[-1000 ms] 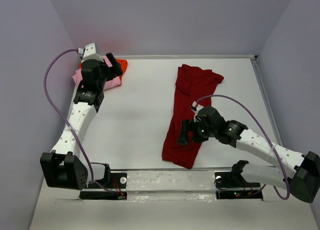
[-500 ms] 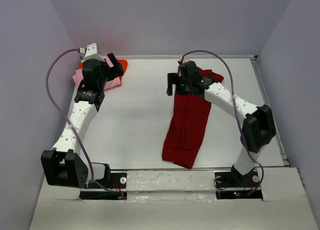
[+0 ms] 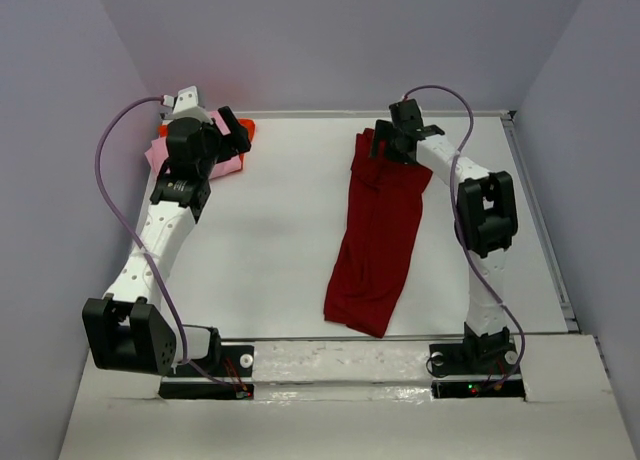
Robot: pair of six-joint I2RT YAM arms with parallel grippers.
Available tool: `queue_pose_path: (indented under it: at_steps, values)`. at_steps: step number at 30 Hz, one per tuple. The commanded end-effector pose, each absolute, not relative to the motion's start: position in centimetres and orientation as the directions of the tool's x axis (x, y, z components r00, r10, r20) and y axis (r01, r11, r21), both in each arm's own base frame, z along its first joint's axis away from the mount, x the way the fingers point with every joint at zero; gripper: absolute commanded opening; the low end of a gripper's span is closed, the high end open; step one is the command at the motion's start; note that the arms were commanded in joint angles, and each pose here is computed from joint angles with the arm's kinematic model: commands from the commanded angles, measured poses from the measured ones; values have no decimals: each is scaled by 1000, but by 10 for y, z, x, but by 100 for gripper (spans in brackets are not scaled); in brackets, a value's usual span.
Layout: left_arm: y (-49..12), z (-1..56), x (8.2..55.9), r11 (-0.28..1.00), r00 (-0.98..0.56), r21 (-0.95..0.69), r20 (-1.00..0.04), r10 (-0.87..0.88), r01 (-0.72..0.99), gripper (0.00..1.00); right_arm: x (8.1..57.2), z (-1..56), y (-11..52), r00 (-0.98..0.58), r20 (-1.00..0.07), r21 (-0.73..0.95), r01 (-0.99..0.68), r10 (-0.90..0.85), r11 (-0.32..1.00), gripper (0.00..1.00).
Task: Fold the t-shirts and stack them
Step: Rotate the rectangle-folded T-shirt at the center of the board.
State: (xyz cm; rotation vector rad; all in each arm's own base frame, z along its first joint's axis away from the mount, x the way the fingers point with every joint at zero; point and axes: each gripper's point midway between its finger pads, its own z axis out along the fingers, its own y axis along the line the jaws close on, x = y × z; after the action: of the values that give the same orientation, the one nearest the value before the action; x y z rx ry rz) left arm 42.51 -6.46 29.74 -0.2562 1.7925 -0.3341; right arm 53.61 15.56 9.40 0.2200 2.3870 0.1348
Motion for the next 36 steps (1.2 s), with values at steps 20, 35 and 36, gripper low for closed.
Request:
queue_pose_path:
  at_steps: [20, 35, 36]
  values:
    - [-75, 325, 423, 927, -186, -367, -919, -348, 77, 96, 595, 43, 261, -844, -502, 593, -178, 188, 785, 94]
    - [-77, 321, 425, 928, -197, -362, -919, -341, 85, 95, 595, 137, 280, -781, -595, 728, -422, 190, 541, 95]
    - [-77, 320, 426, 928, -197, -363, -919, -342, 83, 95, 587, 150, 280, -756, -633, 693, -456, 168, 558, 95]
